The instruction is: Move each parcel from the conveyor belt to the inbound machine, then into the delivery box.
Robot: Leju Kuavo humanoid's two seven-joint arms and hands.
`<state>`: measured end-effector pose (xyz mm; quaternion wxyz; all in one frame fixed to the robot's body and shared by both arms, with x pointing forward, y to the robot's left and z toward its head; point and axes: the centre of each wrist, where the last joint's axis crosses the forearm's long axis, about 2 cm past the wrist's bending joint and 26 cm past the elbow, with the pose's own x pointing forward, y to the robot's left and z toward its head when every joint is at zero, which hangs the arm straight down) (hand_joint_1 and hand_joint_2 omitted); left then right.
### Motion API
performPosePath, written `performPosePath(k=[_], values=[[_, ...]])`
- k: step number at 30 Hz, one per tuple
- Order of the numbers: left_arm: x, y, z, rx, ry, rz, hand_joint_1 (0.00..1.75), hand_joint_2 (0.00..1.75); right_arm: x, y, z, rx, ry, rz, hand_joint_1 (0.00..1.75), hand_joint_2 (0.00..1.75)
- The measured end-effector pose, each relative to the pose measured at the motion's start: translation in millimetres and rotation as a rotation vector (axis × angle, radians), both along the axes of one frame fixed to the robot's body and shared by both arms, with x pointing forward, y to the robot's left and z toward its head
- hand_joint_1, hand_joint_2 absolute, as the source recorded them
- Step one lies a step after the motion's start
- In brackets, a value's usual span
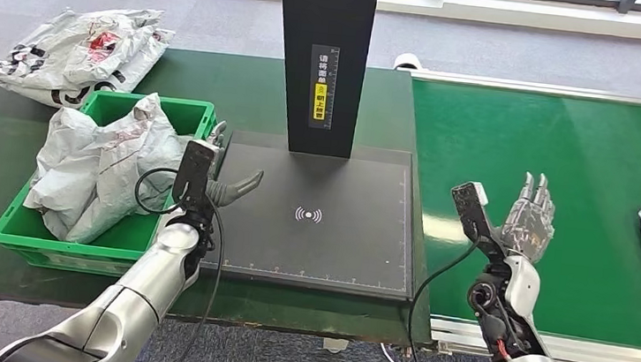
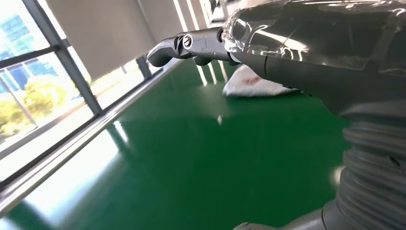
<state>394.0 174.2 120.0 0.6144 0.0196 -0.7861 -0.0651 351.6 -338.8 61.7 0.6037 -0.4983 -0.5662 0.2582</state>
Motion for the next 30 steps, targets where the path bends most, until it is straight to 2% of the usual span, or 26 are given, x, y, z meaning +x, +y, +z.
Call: performPosePath(k=[3, 8, 13, 19, 30], values=[[-4.9, 0, -6.5, 0.008, 0.013, 0.009, 0.00, 1.75, -8, -14, -5, -0.091, 0.031, -0.050, 0.00, 1.75], [-8.9, -1, -11.3, 0.010, 0.023, 0.012, 0.00, 1.75, -17, -30, -11, -0.088, 0.053, -0.138, 0.00, 1.75], [-9.8, -1, -12.3, 0.010, 0.026, 0.012, 0.00, 1.75, -21, -36, -13, -0.078, 0.059, -0.172, 0.00, 1.75], [-12.3, -1, -14.7, 0.012, 0.027, 0.022, 0.00, 1.75, -26, -46, -16, -0.141, 0.083, -0.206, 0.00, 1.75], [-20.8, 7, -24.7, 0.024, 0.025, 0.046, 0.00, 1.75, -43, -56, -33, -0.062, 0.154, -0.276, 0.00, 1.75]])
